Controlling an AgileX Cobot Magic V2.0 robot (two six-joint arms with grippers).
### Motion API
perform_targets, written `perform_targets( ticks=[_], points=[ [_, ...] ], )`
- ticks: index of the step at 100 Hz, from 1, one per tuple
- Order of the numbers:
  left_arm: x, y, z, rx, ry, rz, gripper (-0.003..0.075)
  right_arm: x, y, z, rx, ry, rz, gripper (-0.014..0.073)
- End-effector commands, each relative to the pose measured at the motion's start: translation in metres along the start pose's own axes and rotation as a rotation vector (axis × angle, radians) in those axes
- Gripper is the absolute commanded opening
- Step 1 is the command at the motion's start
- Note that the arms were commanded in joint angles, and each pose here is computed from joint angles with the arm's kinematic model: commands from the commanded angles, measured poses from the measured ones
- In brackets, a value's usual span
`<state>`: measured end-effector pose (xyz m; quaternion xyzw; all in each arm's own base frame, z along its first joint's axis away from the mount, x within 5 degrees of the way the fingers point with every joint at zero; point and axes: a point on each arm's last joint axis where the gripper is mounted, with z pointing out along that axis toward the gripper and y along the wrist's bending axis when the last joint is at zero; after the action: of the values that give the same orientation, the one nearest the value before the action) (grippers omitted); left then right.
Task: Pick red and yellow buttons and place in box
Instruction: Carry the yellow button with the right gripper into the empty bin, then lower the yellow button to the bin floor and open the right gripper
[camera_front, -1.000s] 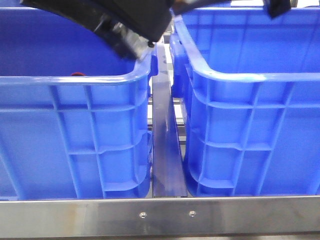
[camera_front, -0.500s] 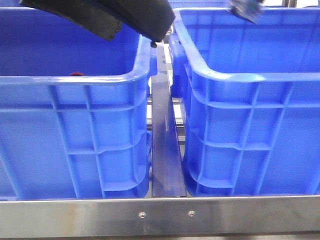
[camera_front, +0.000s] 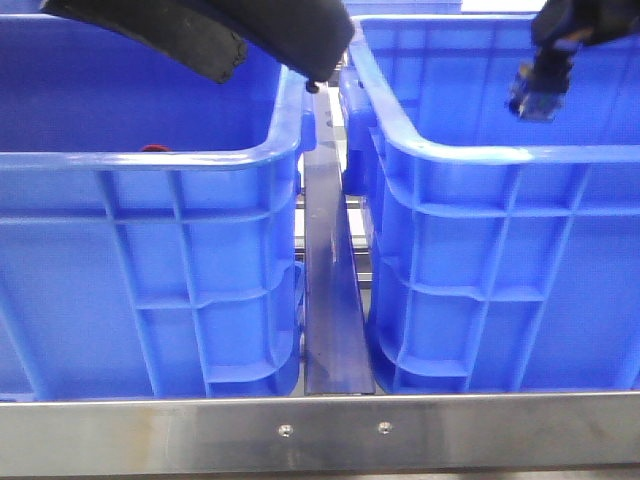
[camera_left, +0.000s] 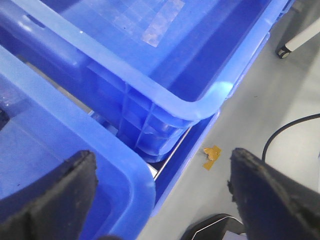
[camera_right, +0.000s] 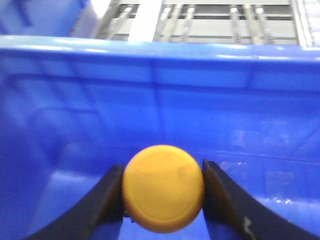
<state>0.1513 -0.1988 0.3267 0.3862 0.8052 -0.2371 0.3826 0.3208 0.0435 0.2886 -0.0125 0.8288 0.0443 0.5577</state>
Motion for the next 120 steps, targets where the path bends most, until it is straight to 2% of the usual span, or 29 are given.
perform_targets(
  ticks=[1, 38, 69, 79, 91, 96, 103, 120],
  points=[
    [-0.018, -0.003, -0.012, 0.009, -0.119, -0.015, 0.0522, -0.013, -0.005, 0.006, 0.092, -0.118, -0.010, 0.0197],
    [-0.019, -0.003, -0.012, 0.008, -0.132, -0.017, 0.0512, -0.007, -0.002, 0.059, 0.101, -0.065, -0.017, 0.0197],
    [-0.019, -0.003, -0.012, 0.008, -0.132, -0.017, 0.0512, 0.004, -0.002, 0.075, 0.100, -0.024, -0.020, 0.0202],
    [-0.019, -0.003, -0.012, 0.008, -0.132, -0.017, 0.0512, 0.005, -0.002, 0.076, 0.092, -0.014, -0.020, 0.0292],
    [-0.019, -0.003, -0.012, 0.008, -0.132, -0.017, 0.0512, 0.006, -0.001, 0.076, 0.082, -0.002, -0.019, 0.0503],
    [-0.019, -0.003, -0.012, 0.008, -0.132, -0.017, 0.0512, 0.006, -0.001, 0.076, 0.080, 0.000, -0.019, 0.0559],
    [-0.019, -0.003, -0.012, 0.008, -0.132, -0.017, 0.0512, 0.003, 0.000, 0.073, 0.077, -0.007, -0.018, 0.0589],
    [-0.019, -0.003, -0.012, 0.008, -0.134, -0.017, 0.0512, -0.013, 0.002, 0.056, 0.054, -0.045, -0.012, 0.0590]
  ],
)
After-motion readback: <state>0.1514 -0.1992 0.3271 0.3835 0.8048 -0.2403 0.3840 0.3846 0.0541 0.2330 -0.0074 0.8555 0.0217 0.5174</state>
